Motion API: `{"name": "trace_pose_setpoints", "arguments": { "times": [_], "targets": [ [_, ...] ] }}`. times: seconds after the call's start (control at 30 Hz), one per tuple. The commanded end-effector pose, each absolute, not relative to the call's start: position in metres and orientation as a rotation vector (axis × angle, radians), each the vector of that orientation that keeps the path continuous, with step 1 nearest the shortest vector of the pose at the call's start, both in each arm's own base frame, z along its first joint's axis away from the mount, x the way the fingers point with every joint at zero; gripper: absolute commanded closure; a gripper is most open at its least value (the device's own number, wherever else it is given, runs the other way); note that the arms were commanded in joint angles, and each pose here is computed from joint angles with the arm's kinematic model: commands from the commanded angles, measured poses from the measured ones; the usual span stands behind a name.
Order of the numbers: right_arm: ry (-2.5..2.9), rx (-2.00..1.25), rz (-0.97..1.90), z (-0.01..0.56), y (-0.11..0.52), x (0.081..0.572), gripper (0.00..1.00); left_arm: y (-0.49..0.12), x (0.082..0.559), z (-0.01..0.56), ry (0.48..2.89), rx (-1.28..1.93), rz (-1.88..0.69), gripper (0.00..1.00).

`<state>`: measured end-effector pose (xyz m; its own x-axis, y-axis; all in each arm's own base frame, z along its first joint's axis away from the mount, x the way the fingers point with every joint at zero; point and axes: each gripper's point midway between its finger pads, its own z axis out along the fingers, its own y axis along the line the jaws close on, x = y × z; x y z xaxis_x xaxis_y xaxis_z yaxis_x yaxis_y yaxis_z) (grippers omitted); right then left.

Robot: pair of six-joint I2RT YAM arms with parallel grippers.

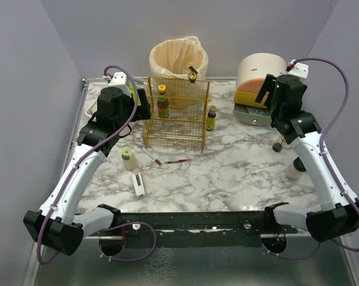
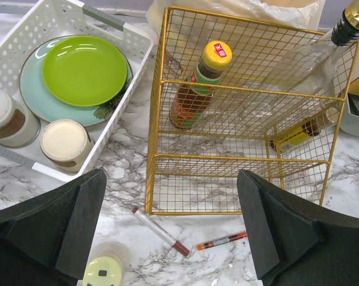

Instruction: Clear the kitchen counter

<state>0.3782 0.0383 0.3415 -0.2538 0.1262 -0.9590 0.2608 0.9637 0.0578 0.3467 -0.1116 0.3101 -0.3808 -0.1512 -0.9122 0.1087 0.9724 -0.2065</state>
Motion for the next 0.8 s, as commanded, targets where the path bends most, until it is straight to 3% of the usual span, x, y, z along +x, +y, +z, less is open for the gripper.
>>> {"name": "trace_pose_setpoints", "arguments": {
  "times": [0.0,0.27,0.6,0.77],
  "targets": [
    [1.918,0.474,-0.207,0.303,-0.013,0.361,0.17,-0.109,0.348,0.302,1.961,-0.029,-0.258,0.01],
    [2.038,0.761,-0.325,0.234,-0.100,0.342,0.08,-0.116,0.349,0.298,1.977,0.000,-0.285,0.01],
    [2.145,0.768,-0.260,0.190,-0.097,0.352,0.07,-0.118,0.350,0.298,1.977,0.005,-0.298,0.01],
    [2.171,0.780,-0.233,0.177,-0.093,0.354,0.12,-0.117,0.350,0.298,1.976,0.008,-0.292,0.01]
  ]
}}
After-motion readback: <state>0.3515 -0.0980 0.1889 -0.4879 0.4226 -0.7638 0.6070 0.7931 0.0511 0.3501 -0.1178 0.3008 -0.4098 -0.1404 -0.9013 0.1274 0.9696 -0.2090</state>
